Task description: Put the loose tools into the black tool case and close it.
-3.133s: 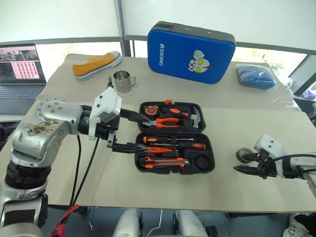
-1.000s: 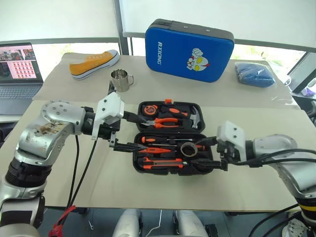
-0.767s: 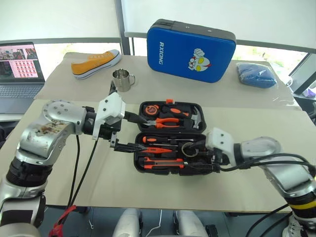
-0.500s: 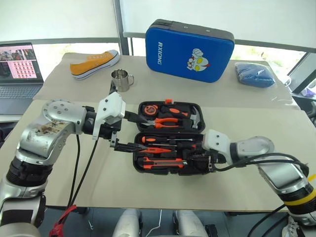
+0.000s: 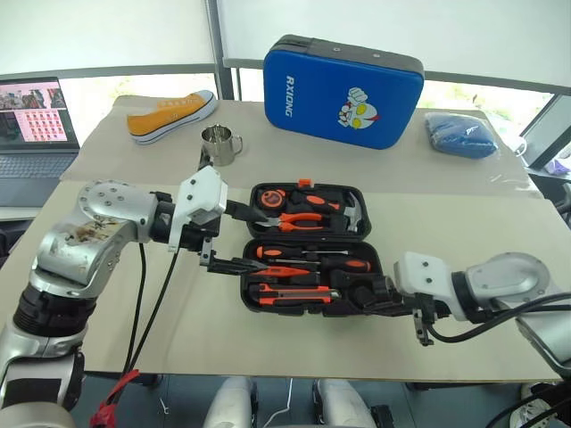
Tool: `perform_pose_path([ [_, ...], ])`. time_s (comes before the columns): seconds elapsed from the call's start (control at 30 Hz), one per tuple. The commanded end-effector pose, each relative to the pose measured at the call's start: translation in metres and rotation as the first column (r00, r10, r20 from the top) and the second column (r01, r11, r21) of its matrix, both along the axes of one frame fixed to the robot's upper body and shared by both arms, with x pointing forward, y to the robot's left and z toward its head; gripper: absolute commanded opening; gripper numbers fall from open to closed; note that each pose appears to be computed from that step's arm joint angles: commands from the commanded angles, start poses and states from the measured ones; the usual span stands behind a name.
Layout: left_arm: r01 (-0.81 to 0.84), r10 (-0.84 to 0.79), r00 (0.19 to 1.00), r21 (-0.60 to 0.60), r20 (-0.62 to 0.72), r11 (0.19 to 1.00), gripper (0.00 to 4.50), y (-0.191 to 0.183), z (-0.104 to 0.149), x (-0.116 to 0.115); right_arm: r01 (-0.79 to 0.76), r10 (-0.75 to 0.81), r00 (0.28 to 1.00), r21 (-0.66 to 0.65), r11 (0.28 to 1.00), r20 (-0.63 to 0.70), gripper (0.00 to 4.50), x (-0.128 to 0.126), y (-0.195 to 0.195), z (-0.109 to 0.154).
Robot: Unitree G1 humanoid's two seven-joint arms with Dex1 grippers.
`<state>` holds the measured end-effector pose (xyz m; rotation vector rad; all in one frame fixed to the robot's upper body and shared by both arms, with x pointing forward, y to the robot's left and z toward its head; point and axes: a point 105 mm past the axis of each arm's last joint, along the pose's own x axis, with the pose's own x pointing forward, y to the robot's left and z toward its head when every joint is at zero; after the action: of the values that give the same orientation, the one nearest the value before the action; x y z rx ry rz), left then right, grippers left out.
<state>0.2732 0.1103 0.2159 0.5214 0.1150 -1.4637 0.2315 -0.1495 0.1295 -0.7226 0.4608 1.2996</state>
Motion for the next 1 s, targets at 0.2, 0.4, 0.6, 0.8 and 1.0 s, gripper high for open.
perform_pose_path([
  [0.2, 0.019, -0.019, 0.998, -0.002, 0.058, 1.000, 4.50, -0.002, 0.010, 0.000, 0.046, -0.045, 0.999, -0.005, 0.999, 0.030, 1.01, 0.014, -0.002, -0.008],
  [0.4, 0.012, -0.012, 0.998, 0.001, 0.059, 1.000, 4.50, 0.000, 0.010, 0.000, 0.011, -0.011, 1.000, 0.005, 1.000, 0.003, 3.10, 0.005, 0.001, -0.003],
  [0.6, 0.005, -0.005, 0.998, 0.000, 0.063, 1.000, 4.50, 0.001, 0.010, 0.001, -0.003, 0.003, 1.000, 0.004, 1.000, 0.009, 4.43, 0.001, -0.001, 0.007],
  [0.8, -0.058, 0.057, 0.998, 0.002, 0.040, 0.998, 4.50, 0.009, -0.001, 0.007, 0.130, -0.143, 0.987, 0.168, 0.977, 0.067, 4.43, 0.021, -0.013, 0.038],
  [1.0, -0.405, 0.405, 0.914, 0.062, 0.016, 0.912, 4.50, 0.050, -0.044, 0.047, 0.473, -0.511, 0.858, 0.311, 0.824, 0.049, 4.43, 0.068, -0.069, 0.042],
])
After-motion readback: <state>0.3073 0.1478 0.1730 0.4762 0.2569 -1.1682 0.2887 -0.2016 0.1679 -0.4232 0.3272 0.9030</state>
